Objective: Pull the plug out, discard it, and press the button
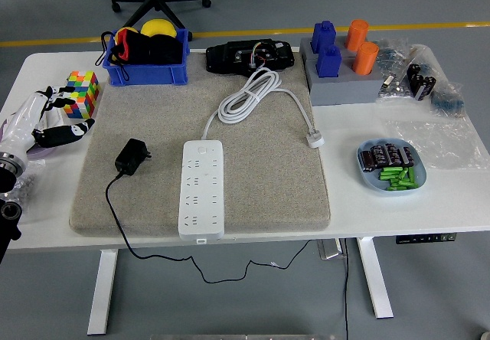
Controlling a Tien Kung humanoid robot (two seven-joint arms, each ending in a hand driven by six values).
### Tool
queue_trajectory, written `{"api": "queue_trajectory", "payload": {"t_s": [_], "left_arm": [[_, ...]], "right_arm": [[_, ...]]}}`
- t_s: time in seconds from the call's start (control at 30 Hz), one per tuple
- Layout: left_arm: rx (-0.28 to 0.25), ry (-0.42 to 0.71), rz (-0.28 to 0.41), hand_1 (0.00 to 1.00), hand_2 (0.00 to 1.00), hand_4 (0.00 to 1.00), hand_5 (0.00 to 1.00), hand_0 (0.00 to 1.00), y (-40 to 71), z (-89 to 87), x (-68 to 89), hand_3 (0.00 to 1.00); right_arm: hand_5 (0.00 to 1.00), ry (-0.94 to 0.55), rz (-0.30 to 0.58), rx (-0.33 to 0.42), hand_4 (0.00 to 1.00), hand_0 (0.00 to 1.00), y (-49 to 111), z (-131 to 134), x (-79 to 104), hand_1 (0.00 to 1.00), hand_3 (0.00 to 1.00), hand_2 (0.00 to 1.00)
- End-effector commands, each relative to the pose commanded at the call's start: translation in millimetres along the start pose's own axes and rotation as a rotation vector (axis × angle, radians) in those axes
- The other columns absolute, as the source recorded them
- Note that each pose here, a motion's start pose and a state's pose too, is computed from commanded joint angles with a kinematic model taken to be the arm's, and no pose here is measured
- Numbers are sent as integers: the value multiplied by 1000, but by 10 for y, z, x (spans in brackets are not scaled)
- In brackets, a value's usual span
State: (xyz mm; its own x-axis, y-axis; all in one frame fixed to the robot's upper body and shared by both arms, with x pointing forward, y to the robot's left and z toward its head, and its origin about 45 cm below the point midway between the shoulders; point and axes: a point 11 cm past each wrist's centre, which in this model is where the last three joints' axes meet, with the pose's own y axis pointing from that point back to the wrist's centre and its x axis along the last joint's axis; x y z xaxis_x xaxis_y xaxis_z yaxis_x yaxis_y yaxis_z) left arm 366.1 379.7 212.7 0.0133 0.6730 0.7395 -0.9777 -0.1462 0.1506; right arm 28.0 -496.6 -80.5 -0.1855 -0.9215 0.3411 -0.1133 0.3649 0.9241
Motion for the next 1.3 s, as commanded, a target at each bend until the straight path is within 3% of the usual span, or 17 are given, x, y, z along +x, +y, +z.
{"api": "queue_trajectory", "payload": {"t_s": [1.3], "left_arm": [[-6,4,-2,787,724,780,182,814,21,8,-15,809]], "right_arm": [[600,-4,-3,-5,743,729,-1,30,-21,680,634,662]]}}
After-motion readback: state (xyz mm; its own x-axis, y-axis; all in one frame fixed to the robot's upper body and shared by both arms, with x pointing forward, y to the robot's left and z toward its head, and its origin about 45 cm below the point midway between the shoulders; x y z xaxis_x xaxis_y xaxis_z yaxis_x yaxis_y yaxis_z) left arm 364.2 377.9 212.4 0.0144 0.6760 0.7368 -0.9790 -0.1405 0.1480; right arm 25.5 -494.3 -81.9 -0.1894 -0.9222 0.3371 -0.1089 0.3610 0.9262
